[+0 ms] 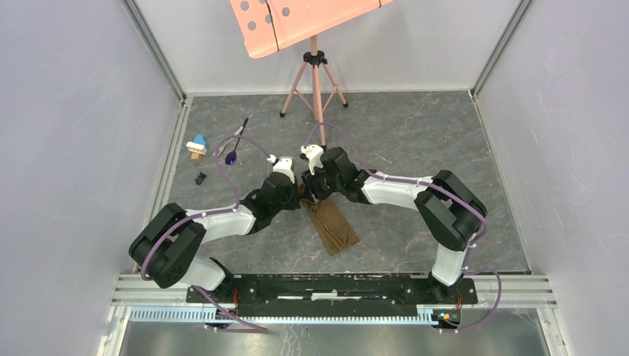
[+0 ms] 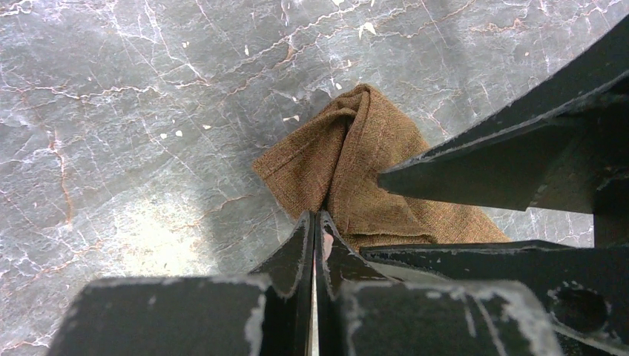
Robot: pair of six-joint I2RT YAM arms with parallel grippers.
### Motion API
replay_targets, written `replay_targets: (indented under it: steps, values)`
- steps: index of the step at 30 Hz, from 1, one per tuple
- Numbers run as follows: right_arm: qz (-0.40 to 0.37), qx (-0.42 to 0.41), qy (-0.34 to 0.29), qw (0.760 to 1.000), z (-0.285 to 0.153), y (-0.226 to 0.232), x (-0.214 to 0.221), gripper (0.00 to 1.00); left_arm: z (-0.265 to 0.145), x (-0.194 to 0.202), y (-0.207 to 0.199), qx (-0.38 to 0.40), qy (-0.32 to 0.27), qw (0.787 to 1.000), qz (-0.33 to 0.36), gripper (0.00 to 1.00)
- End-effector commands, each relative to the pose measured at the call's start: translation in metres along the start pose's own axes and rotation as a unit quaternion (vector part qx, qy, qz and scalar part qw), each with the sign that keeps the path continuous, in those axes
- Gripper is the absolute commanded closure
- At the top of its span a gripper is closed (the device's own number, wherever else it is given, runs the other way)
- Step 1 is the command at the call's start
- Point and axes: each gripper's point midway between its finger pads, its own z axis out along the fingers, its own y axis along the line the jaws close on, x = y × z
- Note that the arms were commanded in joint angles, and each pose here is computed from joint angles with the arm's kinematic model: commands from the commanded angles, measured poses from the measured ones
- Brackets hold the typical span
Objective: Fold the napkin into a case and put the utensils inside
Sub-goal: Grasp the top corner of the smaller rectangle folded napkin from the folded napkin.
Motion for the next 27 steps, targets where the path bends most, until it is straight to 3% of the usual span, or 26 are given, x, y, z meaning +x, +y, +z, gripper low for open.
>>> replay_targets:
  steps: [1,16,27]
  values:
    - [-0.017,0.002,-0.016,1.000,0.007,0.001,-0.016,0.58,0.000,-0.016,-0.008,0.013,-0.025,0.999,-0.030,0.98]
    - [-0.029,0.015,0.002,0.999,0.015,0.000,0.007,0.60,-0.003,-0.019,-0.009,0.015,-0.028,0.999,-0.031,0.98]
    - [0.007,0.050,0.009,0.999,0.020,-0.011,0.010,0.99,-0.009,-0.023,-0.013,0.031,-0.038,0.998,-0.033,0.98]
